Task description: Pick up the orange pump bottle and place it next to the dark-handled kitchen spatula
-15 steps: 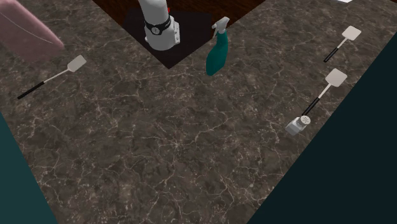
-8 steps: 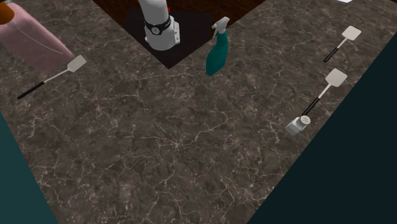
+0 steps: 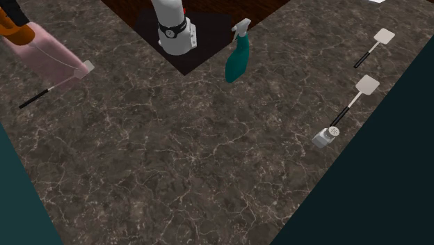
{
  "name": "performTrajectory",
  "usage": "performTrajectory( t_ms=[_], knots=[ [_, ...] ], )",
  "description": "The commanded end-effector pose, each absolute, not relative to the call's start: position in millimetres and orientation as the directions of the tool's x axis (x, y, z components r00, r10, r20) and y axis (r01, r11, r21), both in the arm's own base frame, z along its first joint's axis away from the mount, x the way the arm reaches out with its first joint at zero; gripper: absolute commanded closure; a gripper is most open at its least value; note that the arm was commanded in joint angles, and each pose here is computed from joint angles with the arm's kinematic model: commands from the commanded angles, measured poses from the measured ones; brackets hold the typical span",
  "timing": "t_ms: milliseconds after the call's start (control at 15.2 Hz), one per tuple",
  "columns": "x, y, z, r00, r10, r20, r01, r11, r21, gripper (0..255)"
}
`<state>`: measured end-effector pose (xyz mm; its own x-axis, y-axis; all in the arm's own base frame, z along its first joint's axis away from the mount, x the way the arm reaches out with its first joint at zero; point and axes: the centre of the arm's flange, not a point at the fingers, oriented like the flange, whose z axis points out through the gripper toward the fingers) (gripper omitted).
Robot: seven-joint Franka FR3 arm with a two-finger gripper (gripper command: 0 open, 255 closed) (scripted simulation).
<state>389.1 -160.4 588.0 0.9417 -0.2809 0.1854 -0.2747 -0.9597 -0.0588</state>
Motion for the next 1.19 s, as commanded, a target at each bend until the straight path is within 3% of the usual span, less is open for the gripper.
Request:
performTrajectory(
  t_ms=[0,1122],
  knots=[
    [389,-159,578,0.942,-0.281,0.186,-0.275,-0.96,-0.059,255],
    [389,-159,488,0.942,-0.281,0.186,-0.275,-0.96,-0.059,255]
  ],
)
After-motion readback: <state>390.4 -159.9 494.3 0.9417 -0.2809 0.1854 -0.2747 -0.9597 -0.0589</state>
